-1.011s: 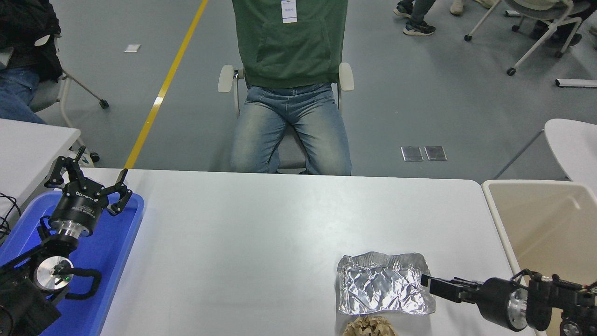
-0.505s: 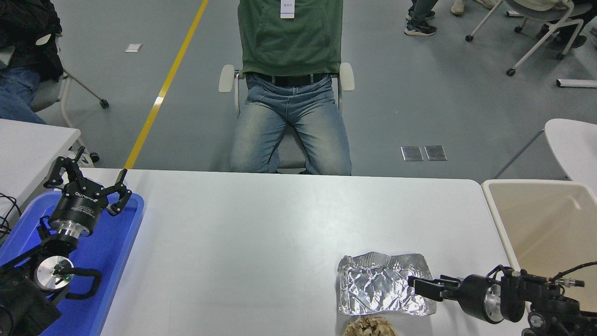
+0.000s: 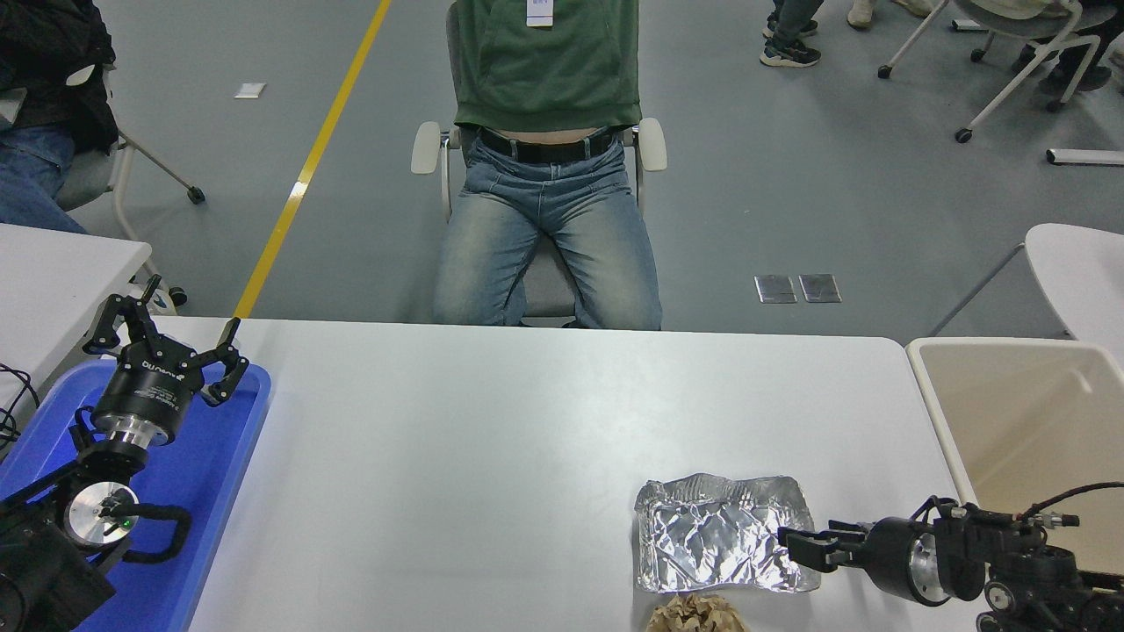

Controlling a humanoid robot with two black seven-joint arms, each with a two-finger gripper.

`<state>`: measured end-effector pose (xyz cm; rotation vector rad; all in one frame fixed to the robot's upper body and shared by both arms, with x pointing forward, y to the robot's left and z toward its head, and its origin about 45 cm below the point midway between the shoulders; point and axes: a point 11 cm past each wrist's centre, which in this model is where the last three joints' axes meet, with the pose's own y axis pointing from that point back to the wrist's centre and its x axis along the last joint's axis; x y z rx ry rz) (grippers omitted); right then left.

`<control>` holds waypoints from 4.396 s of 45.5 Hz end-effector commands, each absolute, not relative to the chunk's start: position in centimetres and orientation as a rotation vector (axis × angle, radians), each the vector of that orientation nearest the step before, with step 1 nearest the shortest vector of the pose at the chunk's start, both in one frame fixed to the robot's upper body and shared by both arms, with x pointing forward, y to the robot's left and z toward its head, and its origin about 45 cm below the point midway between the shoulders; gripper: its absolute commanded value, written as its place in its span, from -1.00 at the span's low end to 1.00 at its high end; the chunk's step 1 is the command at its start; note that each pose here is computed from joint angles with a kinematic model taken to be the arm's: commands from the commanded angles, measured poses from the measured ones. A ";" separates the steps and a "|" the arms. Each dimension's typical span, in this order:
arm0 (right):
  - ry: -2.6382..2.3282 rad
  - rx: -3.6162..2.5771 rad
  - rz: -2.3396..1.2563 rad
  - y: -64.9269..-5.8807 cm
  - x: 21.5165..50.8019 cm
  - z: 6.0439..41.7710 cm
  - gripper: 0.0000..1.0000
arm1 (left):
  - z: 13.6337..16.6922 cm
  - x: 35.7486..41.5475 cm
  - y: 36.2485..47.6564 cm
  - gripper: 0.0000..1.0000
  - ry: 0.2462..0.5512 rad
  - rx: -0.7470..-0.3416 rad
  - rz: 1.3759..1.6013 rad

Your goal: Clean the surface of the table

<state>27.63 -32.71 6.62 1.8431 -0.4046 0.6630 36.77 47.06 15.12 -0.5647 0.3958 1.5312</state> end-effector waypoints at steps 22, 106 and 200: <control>-0.422 1.753 0.619 -37.8 27.6 10.8 -1.00 | 15.12 36.76 47.1 1.00 0.396 -0.565 1.531; -0.836 1.669 0.307 -51.8 24.6 39.1 -1.00 | 15.12 36.76 47.1 1.00 0.396 -0.565 1.531; -1.828 0.959 -0.253 -55.1 26.5 3.8 -1.00 | 15.12 36.76 47.1 1.00 0.396 -0.565 1.531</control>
